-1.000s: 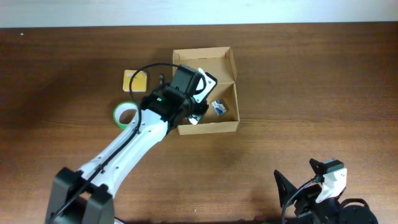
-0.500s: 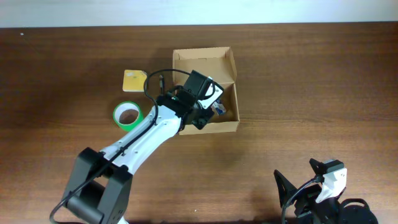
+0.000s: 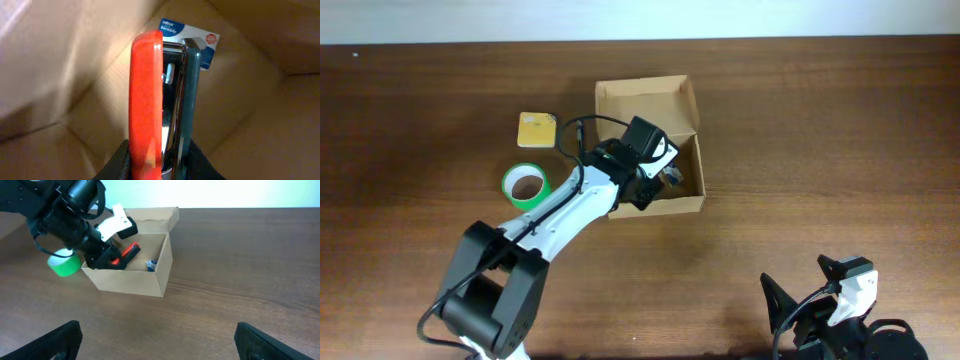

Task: Pack container
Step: 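Carry the red stapler over the box and lower it inside, then release the stapler and move the left gripper toward the green tape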

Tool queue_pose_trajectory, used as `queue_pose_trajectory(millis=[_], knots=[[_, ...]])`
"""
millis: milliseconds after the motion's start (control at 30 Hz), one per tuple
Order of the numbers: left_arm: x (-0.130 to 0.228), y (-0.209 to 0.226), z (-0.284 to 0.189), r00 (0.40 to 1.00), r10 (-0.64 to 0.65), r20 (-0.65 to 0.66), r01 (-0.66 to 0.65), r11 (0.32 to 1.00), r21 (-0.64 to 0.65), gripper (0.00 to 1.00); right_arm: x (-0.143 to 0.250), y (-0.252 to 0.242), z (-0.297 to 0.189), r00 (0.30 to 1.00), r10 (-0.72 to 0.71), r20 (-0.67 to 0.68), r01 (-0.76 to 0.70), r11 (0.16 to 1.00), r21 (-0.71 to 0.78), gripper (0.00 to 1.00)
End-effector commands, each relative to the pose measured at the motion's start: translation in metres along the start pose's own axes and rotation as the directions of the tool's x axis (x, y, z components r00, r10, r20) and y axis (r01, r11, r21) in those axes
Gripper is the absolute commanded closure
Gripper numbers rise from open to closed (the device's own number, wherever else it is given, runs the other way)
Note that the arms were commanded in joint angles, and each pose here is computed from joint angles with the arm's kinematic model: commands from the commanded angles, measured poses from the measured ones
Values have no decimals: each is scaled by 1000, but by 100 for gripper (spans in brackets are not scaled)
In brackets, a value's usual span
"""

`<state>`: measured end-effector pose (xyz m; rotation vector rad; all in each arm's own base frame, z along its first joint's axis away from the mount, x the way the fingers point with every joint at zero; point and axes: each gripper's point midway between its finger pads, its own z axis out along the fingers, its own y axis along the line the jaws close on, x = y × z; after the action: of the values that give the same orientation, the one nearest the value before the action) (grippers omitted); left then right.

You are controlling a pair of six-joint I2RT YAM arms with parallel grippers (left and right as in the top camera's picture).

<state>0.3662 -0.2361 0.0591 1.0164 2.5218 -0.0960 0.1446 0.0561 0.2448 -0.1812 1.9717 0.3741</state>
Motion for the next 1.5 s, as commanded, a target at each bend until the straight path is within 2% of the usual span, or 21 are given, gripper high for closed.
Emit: queue_pose_trajectory(millis=[0,67,167,267,333,600,800,933,1067,1100,1200,1333,1467], knots=[[-5,2,3,1000,19,2,-19,1000,-10,98,-2,-2,-1,1000,4,14,-4,1000,11,1],[-5,2,3,1000,19,3,-19,1000,-10,96,-2,-2,-1,1000,4,14,-4,1000,11,1],[-5,2,3,1000,19,3,-19,1000,-10,79,-2,-2,-1,1000,4,14,-4,1000,11,1],[-7,2,3,1000,19,8,-19,1000,-11,71,-2,-2,-1,1000,4,14,-4,1000,11,1],[-8,2,3,1000,19,14,-18,1000,-13,61,-2,-2,-1,1000,4,14,-4,1000,11,1],[-14,3,3,999,18,37,-18,1000,-17,33,-2,-2,-1,1000,4,14,-4,1000,11,1],[-18,5,1,999,18,50,-17,1000,-24,22,-2,-2,-1,1000,4,14,-4,1000,11,1],[-36,8,-10,996,18,90,-15,999,-32,20,-2,-2,-1,1000,4,13,-4,1000,11,1],[-63,14,-40,989,18,146,-12,999,-45,13,-2,-2,-1,1000,4,14,-4,1000,11,1],[-68,16,-49,988,18,155,-10,999,-51,8,-2,-2,-1,1000,4,14,-4,1000,11,1],[-79,31,-86,986,-21,165,40,992,-116,1,-2,-2,-1,1000,4,13,-4,1000,11,1],[-65,66,-133,976,-162,146,197,943,-267,0,-2,-2,-1,1000,4,14,-4,1000,11,1],[-21,86,-166,953,-296,71,304,906,-293,0,-2,-2,-1,1000,4,14,-4,1000,11,1]])
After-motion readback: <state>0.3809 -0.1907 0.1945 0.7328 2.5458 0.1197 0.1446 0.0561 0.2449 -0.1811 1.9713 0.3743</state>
